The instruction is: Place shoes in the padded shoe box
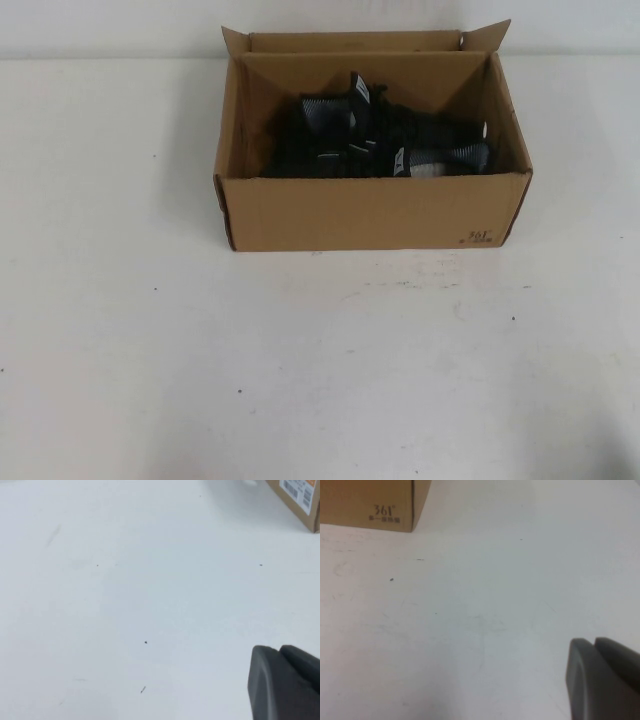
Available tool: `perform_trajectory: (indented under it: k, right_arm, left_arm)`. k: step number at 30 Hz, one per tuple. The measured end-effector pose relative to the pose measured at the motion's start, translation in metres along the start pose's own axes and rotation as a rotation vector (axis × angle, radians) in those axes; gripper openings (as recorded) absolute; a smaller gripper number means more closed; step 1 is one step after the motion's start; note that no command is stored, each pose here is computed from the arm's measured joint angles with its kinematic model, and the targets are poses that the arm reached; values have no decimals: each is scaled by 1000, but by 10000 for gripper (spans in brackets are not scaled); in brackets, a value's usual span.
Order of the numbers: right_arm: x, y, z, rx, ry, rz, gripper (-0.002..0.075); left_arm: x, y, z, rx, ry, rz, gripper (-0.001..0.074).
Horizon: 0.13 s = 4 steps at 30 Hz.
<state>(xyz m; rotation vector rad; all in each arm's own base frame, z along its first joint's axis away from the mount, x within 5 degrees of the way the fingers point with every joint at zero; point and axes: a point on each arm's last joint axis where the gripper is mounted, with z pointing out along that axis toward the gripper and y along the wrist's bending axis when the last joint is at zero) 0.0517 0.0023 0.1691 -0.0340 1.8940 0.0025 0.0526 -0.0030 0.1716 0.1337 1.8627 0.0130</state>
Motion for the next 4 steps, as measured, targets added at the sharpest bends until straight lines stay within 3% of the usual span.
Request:
perform_trajectory:
  k: [4]
  right_arm:
    - [0,0,0,0,0,0,-8]
  left_arm:
    - [0,0,0,0,4,0,-3]
